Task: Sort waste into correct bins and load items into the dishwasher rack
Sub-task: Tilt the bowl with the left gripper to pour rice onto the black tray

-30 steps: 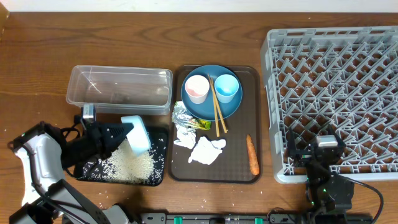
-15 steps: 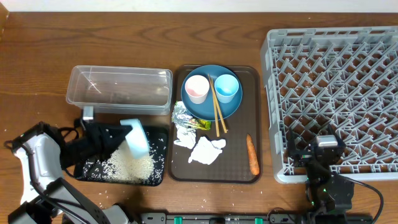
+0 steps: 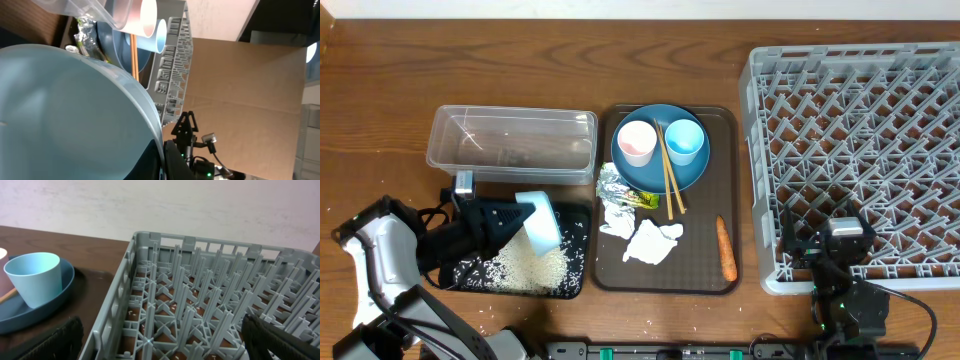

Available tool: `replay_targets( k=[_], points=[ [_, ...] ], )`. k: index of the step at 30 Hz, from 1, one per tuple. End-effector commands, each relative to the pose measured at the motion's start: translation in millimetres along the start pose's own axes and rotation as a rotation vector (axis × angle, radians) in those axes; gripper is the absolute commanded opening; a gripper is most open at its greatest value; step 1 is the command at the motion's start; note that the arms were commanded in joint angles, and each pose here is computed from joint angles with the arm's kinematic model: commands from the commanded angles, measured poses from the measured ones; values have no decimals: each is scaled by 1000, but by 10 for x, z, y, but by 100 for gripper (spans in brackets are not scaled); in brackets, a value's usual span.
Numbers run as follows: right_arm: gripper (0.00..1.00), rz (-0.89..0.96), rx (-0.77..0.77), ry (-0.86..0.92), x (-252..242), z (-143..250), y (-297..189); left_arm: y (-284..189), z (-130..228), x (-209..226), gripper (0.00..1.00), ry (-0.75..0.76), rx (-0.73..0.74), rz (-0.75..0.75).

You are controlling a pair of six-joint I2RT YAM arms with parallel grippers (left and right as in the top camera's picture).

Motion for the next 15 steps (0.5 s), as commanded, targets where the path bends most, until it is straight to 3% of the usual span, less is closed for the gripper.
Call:
replay_targets(
  k=[1, 9, 15],
  points=[
    [99, 21, 4, -5, -32, 10, 0, -9, 4, -2, 6, 49, 2, -10],
    [99, 21, 4, -5, -32, 10, 0, -65, 2, -163, 6, 85, -18, -54],
    [99, 21, 4, -5, -32, 10, 0, -211, 39, -29, 6, -7, -38, -402]
  ],
)
Point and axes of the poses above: each gripper's point midway between its finger pads, its own y axis out along the fingers, its own x axis along the line the jaws close on, z = x × y, the point moved 6 cm from there along -y, back along the fingers, and after that the axes turned 6 degrees about y, right-handed, at the moved point
